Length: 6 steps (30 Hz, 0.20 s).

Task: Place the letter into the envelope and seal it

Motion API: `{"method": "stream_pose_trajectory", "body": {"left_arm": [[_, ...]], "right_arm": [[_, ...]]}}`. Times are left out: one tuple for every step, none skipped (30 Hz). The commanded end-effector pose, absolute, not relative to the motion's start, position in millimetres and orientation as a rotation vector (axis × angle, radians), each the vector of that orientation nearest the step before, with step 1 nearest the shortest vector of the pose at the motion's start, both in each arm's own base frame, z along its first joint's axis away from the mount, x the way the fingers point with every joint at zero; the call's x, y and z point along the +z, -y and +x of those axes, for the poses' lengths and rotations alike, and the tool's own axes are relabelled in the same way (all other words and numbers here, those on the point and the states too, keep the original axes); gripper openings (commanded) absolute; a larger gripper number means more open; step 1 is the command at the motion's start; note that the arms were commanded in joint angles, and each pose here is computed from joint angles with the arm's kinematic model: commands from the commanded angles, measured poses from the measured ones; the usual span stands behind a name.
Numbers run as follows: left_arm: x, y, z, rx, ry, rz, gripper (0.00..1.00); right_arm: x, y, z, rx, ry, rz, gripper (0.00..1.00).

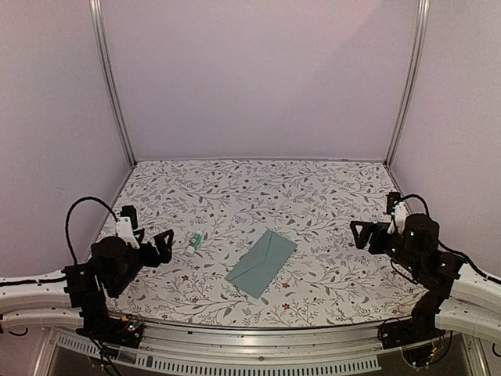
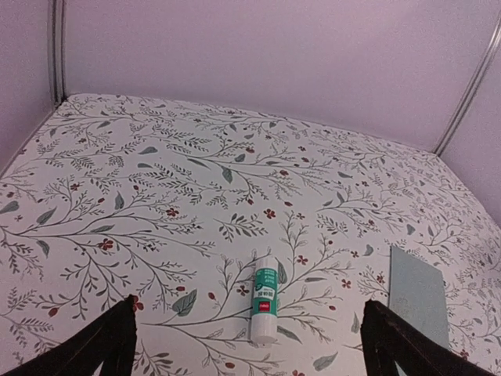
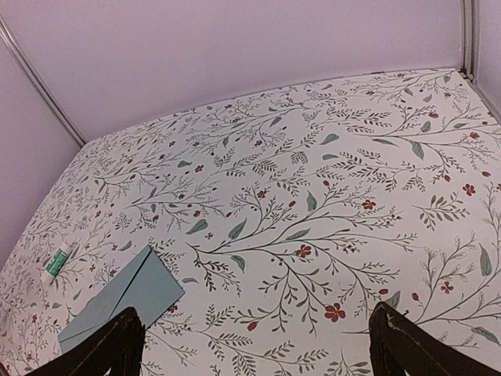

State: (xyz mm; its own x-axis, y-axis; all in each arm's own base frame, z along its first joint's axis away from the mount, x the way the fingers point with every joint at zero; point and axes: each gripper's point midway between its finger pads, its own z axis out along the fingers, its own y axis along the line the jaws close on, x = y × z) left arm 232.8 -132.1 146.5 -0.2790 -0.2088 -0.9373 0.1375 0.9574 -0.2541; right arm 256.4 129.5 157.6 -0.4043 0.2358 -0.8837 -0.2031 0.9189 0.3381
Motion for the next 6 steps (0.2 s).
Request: {"method": "stream_pose_trajectory", "body": {"left_arm": [[155.9, 133.1, 236.6, -0.336, -1.805, -0.058, 1.0], [155.6, 133.1, 236.8, -0.332, -1.806, -0.056, 1.0], [155.8, 133.4, 236.9, -0.333, -1.806, -0.056, 1.0], [155.4, 133.8, 236.8, -0.334, -1.808, -0.054, 1.0], [155.4, 133.7, 236.9, -0.333, -1.808, -0.055, 1.0], [155.4, 133.7, 236.9, -0.333, -1.808, -0.054, 1.0]], "right_arm": [[159.5, -135.9, 256.7, 0.5, -1.91, -0.021, 0.99], [158.3, -136.8, 256.8, 0.5, -1.911, -0.031, 0.99], [158.2, -137.5, 256.9, 0.501, -1.912, -0.035, 0.99], [157.5, -137.6, 257.3, 0.496, -1.916, -0.036, 0.99], [155.9, -137.4, 258.0, 0.489, -1.925, -0.035, 0.99], [155.0, -137.0, 258.6, 0.484, -1.931, -0.031, 0.99]]}}
